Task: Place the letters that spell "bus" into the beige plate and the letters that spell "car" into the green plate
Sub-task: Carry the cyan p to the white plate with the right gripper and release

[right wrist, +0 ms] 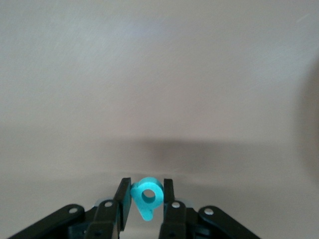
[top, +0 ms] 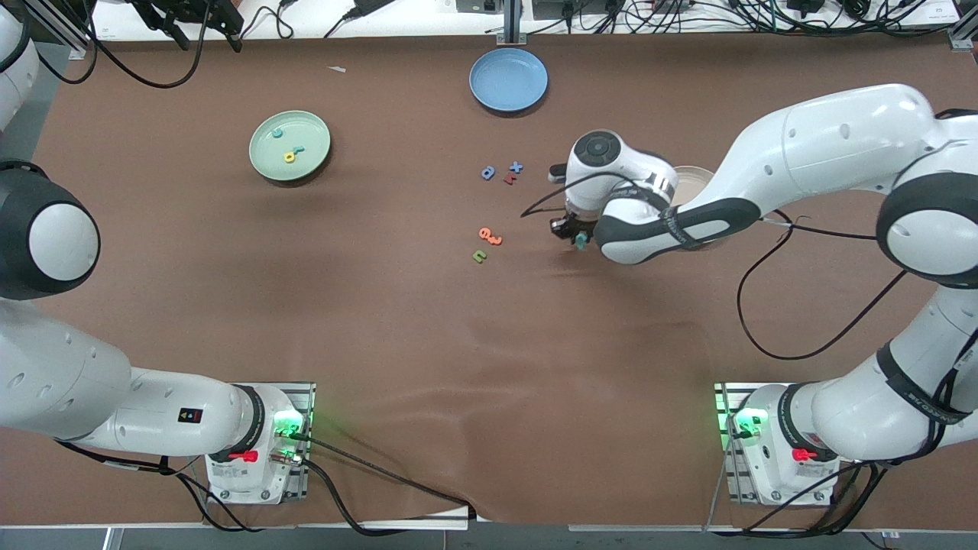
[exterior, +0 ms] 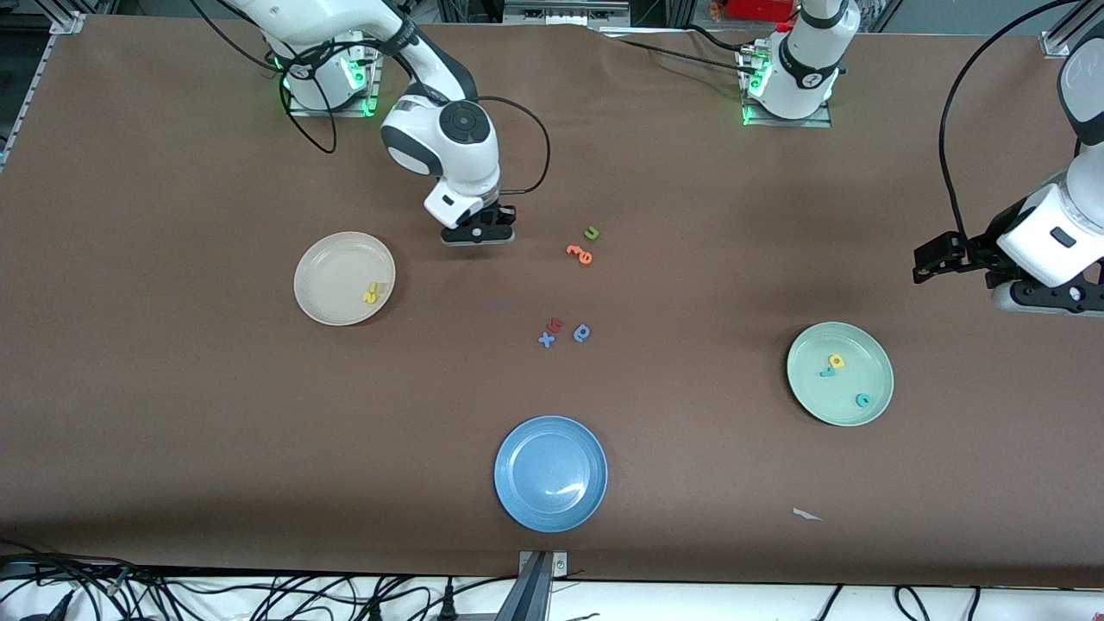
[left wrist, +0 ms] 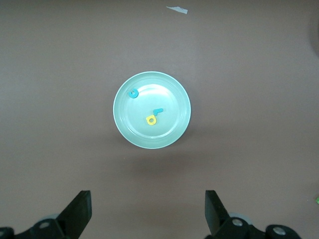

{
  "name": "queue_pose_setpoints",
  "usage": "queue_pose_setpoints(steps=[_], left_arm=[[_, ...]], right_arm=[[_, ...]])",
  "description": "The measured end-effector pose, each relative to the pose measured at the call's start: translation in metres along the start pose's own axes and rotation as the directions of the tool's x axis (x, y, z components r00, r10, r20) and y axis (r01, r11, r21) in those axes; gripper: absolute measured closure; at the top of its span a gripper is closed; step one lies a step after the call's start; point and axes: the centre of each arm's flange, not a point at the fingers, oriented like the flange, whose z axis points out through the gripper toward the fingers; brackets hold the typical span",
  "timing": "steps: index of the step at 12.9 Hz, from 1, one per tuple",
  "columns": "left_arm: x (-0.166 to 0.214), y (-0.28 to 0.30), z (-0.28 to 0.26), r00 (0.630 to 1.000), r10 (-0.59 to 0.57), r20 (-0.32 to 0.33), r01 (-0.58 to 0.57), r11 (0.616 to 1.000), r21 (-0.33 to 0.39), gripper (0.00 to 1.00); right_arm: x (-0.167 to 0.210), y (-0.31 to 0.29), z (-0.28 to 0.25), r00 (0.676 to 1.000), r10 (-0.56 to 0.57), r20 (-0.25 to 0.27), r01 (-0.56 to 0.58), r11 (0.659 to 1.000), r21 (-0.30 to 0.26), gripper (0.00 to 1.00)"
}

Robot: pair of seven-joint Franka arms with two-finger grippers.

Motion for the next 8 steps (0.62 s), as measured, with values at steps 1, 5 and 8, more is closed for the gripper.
queue_pose_setpoints(steps=[1,5,8], left_arm=[[0.000,0.000,0.000,1.000,0.000,0.000,0.000,1.000,0.000,0.00],[0.000,0.000,0.000,1.000,0.000,0.000,0.000,1.000,0.000,0.00],[0.000,0.000,0.000,1.000,0.001,-0.001,-0.001,1.000,0.000,0.00]], right_arm=[[0.010,0.014,-0.013,1.000,-0.017,-0.007,0.017,1.000,-0.021,0.70],[0.051,0.106,-0.051,0.991,-0.108,0.081,0.114,0.991,-0.072,0.70],[0.073,0.175,-0.058,0.976,-0.170,0.133,0.178,0.983,-0.053,0.70]])
